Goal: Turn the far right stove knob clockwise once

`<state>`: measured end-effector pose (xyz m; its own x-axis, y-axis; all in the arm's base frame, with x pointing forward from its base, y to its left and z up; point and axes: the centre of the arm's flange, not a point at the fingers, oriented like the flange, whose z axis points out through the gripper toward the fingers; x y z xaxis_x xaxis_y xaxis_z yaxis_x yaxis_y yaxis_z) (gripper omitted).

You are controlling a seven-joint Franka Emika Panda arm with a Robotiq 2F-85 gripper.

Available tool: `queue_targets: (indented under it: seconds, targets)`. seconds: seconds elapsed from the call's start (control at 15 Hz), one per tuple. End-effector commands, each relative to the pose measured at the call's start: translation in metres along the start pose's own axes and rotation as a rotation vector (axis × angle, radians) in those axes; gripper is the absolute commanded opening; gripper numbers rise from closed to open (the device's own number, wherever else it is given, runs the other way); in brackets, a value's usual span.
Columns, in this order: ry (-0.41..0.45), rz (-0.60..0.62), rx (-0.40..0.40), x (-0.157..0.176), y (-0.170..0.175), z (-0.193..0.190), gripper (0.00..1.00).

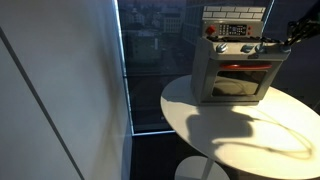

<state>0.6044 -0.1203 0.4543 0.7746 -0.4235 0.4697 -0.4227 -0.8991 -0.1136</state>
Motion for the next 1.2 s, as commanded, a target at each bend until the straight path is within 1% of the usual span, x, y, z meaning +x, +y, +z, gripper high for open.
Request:
queue_targets:
  seconds: [0.0,0.47,1.13]
  targets:
    - [0.004,0.122,0.049,0.009,0.014,-0.013,0.05]
    - [-0.012,0.296,0.129,0.008,0.025,-0.015,0.05]
    - [-0.028,0.425,0.189,0.006,0.033,-0.015,0.05]
